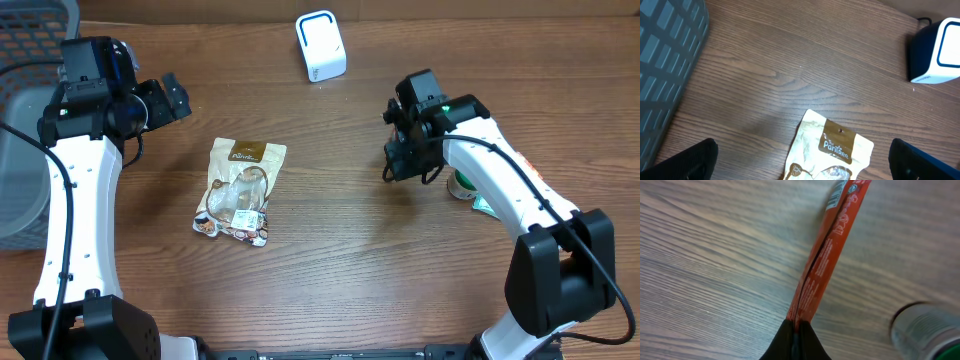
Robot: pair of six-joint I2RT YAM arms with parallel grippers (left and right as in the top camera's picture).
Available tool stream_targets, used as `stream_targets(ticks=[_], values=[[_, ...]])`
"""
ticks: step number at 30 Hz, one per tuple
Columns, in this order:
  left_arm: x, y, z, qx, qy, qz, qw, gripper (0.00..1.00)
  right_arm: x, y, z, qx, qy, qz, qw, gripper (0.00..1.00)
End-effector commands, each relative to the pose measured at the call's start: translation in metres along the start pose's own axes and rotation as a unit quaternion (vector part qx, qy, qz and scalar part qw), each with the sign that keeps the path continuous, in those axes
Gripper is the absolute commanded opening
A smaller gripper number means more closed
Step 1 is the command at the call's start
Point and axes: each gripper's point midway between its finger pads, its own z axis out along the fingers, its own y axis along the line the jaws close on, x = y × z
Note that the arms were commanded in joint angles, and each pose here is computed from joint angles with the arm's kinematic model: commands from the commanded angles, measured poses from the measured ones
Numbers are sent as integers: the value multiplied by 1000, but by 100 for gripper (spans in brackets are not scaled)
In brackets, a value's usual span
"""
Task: Scan the item barcode
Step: 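Move the red stick right and release it near the jar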
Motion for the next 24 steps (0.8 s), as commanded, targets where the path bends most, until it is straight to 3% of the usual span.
stream_targets(ticks=[1, 10, 11, 12, 13, 14, 17, 21, 24], values=[[-7, -8, -8, 10, -12, -2, 1000, 100, 9, -12, 7, 6, 12, 28, 1000, 4], [-7, -8, -8, 10, -12, -2, 1000, 100, 17, -22, 16, 22, 20, 35, 999, 4], [-7, -8, -8, 10, -13, -2, 1000, 100, 17, -22, 16, 22, 20, 35, 999, 8], [-7, -8, -8, 10, -13, -2, 1000, 100, 17, -22, 16, 22, 20, 35, 999, 25], [-7, -8, -8, 10, -13, -2, 1000, 100, 17, -22, 16, 22, 20, 35, 999, 31], [-7, -8, -8, 10, -12, -2, 1000, 100, 16, -22, 16, 22, 18, 35, 999, 44], [-7, -8, -8, 10, -12, -2, 1000, 100, 14, -22, 16, 22, 15, 35, 999, 53], [-7, -8, -8, 10, -13, -2, 1000, 100, 10, -21, 16, 19, 5, 69, 997, 54], [-7, -8, -8, 10, -13, -2, 1000, 100, -3, -1, 16, -31, -17, 126, 991, 47]])
